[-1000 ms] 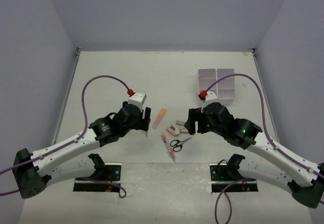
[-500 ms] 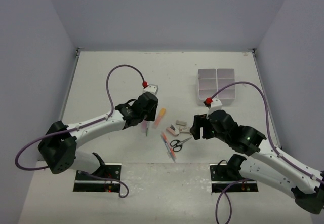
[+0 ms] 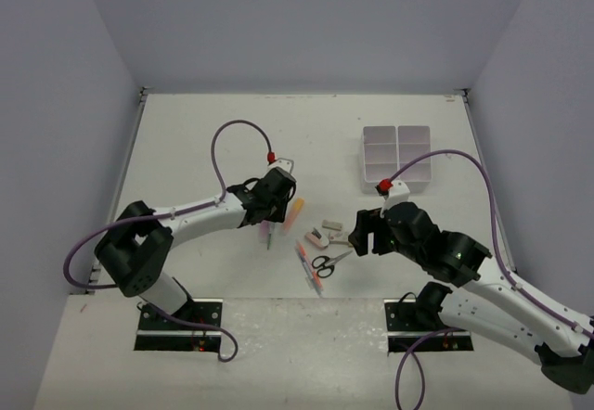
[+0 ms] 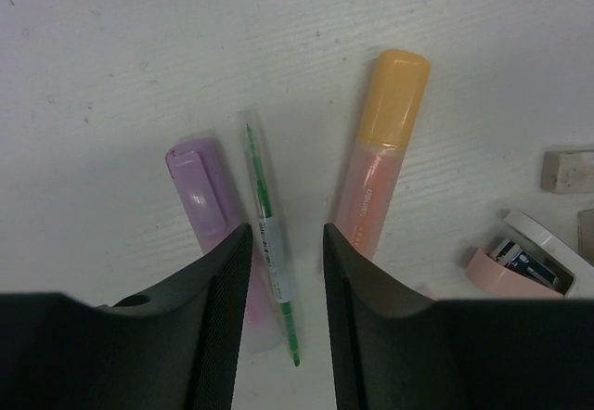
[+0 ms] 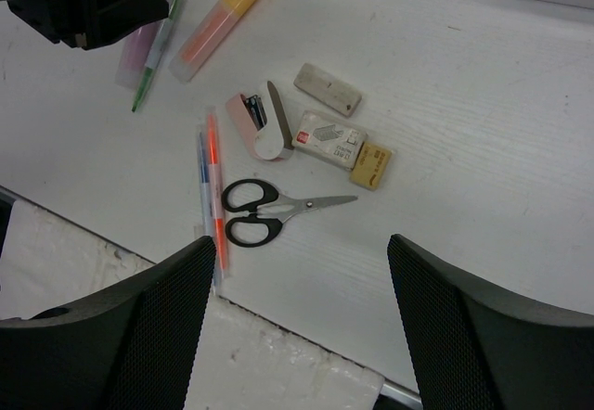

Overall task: Sort the stationery into containers
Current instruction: Pick up the pen from the center of the board.

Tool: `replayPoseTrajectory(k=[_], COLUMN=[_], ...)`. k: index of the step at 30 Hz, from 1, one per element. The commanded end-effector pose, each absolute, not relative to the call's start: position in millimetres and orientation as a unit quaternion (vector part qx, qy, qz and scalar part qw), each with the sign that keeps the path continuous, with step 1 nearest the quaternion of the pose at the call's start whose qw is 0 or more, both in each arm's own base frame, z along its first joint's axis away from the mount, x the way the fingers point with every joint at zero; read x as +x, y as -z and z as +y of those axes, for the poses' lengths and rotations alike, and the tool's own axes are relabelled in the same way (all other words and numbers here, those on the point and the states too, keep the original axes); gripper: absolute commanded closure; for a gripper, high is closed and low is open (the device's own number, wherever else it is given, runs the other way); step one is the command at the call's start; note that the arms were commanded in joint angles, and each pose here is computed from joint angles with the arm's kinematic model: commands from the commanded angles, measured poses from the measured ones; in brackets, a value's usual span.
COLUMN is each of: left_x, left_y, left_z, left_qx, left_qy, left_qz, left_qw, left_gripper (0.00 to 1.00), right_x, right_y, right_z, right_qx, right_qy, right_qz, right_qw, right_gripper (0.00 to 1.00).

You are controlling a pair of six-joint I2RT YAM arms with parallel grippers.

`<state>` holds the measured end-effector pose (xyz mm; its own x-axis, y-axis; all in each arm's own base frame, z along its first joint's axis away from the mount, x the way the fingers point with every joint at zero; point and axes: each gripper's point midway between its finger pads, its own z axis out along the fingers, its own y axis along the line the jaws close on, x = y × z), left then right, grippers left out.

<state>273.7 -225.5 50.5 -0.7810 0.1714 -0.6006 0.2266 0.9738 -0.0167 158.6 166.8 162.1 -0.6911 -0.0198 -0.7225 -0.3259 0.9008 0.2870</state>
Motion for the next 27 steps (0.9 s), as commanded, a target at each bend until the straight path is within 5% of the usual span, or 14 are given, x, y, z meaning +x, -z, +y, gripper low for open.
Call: replayPoseTrajectory(k=[1,27], left_x=[277,254], left_y=[-47,-4], left_z=[-228,-221], left_qx=[0.104,0.122], left_qy=[0.051,0.052], left_qz=[0.942,0.957], left_qw=[0.316,0.26], left_gripper=[0.62,0.7], right_x=[162,161], right_y=[-163,-161], right_z=[168,170], right_qx=[-0.087,-0.094], right_qy=[-0.202,-0.204], right_qz=[0.895,0.896], right_qw=[0.389,0.382], right_gripper=[0.22,0.22])
